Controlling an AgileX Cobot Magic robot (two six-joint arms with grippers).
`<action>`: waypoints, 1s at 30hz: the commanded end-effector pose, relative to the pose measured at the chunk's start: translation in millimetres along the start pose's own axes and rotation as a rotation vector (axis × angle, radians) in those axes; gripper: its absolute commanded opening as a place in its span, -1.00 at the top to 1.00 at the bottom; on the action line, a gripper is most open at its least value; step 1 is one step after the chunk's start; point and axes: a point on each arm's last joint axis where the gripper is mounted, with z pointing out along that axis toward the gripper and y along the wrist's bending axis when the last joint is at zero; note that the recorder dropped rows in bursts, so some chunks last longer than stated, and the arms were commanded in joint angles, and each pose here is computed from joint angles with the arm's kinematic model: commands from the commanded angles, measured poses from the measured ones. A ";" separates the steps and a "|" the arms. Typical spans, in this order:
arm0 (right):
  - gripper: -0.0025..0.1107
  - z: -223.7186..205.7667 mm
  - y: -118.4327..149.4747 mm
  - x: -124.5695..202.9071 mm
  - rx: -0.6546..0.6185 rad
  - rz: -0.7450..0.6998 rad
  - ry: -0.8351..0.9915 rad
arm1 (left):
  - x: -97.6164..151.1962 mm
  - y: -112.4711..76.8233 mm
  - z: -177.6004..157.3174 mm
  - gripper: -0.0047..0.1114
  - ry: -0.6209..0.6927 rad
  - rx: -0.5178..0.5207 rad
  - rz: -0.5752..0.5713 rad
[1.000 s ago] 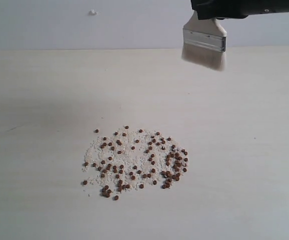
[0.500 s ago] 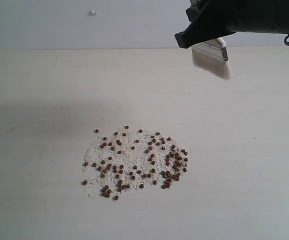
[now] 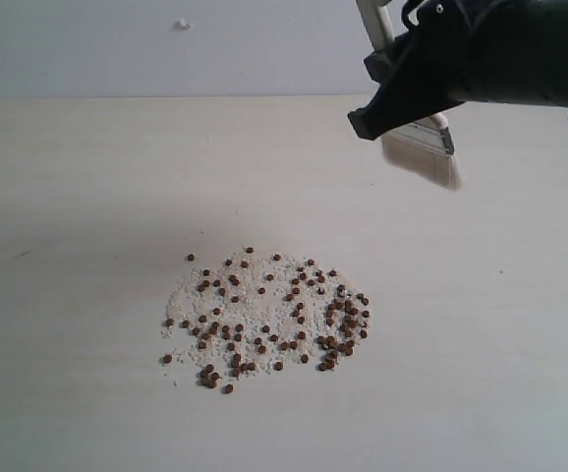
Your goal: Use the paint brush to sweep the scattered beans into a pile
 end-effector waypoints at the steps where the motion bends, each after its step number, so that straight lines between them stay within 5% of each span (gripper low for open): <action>1: 0.96 -30.7 3.0 8.7 0.004 0.105 -0.026 | 0.5 0.1 -0.4 0.92 -0.002 0.000 -0.007; 7: 0.96 -90.5 8.0 28.0 0.014 0.371 -0.117 | 0.5 0.1 -0.4 0.92 -0.002 0.000 -0.007; 17: 0.96 -144.7 18.9 79.6 0.053 0.567 -0.207 | 0.5 0.1 -0.4 0.92 -0.002 0.000 -0.007; 30: 0.96 -146.7 18.7 78.3 0.064 0.450 -0.219 | 0.5 0.1 -0.4 0.92 -0.002 0.000 -0.007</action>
